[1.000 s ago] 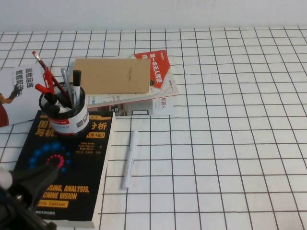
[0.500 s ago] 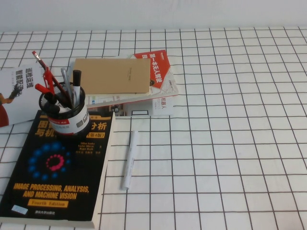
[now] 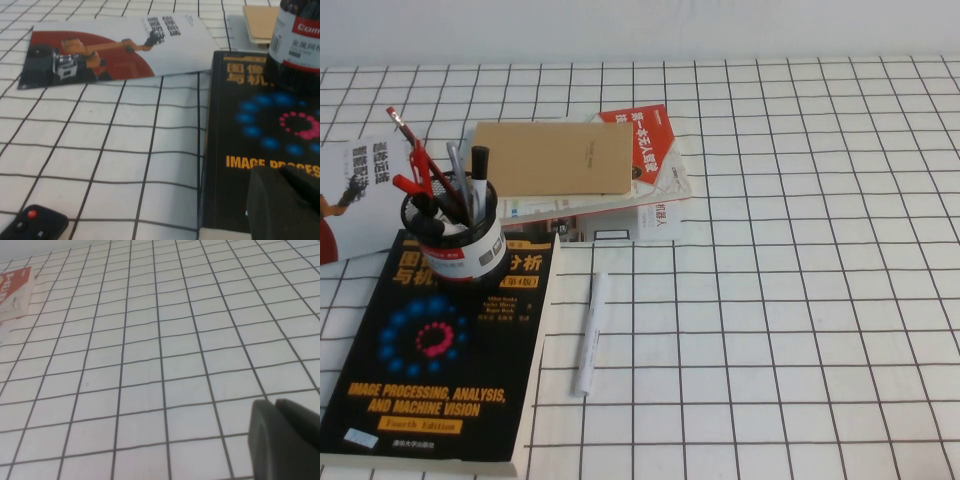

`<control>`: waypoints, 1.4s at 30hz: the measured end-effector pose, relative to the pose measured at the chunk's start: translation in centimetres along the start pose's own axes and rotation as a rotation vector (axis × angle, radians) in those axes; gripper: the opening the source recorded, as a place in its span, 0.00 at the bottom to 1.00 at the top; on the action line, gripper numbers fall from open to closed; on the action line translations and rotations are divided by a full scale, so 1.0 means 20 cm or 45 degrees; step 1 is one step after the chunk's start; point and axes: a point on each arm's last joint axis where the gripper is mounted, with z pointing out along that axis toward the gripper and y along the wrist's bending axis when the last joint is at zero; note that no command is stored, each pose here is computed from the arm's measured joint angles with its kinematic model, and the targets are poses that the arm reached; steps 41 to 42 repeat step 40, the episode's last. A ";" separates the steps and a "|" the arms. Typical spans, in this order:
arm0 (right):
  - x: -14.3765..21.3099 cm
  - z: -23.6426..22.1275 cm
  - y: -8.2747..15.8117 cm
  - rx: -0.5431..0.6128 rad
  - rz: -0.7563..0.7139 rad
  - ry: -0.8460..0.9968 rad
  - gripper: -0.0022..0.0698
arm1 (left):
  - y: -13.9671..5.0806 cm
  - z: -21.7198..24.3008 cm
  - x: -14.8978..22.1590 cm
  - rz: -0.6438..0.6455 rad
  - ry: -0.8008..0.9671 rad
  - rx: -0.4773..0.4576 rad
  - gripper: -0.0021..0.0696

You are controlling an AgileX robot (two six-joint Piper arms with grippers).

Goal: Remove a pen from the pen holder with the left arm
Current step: 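Take a marker out of the pen holder and lay it on the table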

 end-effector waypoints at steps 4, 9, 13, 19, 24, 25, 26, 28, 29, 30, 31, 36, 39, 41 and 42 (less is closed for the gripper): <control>0.00 0.00 0.00 0.000 0.000 0.000 0.01 | 0.00 0.00 0.02 0.006 0.046 -0.005 0.03; 0.00 0.00 0.00 0.000 0.000 0.000 0.01 | 0.00 0.00 0.02 -0.006 0.046 -0.001 0.03; 0.00 0.00 0.00 0.000 0.000 0.000 0.01 | -0.01 0.00 0.02 -0.070 0.048 0.023 0.03; 0.00 0.00 0.00 0.000 0.000 0.000 0.01 | -0.02 0.00 0.02 -0.165 0.050 0.058 0.03; 0.00 0.00 0.00 0.000 0.000 0.000 0.01 | -0.02 0.00 0.02 -0.088 0.048 0.058 0.03; 0.00 0.00 0.00 0.000 0.000 0.000 0.01 | -0.02 0.00 0.02 -0.055 0.047 0.059 0.03; 0.00 0.00 0.00 0.000 0.000 0.000 0.01 | -0.02 0.00 0.02 -0.019 0.047 0.059 0.03; 0.00 0.00 0.00 0.000 0.000 0.000 0.01 | -0.02 0.00 0.02 0.041 0.045 0.065 0.03; 0.00 0.00 0.00 0.000 0.000 0.000 0.01 | -0.02 0.00 0.02 0.057 0.044 0.069 0.03; 0.00 0.00 0.00 0.000 0.000 0.000 0.01 | -0.03 0.00 0.02 0.060 0.044 0.073 0.03; 0.00 0.00 0.00 0.000 0.000 0.000 0.01 | -0.03 0.00 0.02 0.059 0.043 0.078 0.03; 0.00 0.00 0.00 0.000 0.000 0.000 0.01 | -0.03 0.00 0.02 0.048 0.042 0.087 0.03; 0.00 0.00 0.00 0.000 0.000 0.000 0.01 | -0.03 0.00 0.02 0.045 0.042 0.088 0.03; 0.00 0.00 0.00 0.000 0.000 0.000 0.01 | -0.03 0.00 0.02 0.045 0.042 0.088 0.03; 0.00 0.00 0.00 0.000 0.000 0.000 0.01 | -0.03 0.00 0.02 0.045 0.042 0.088 0.03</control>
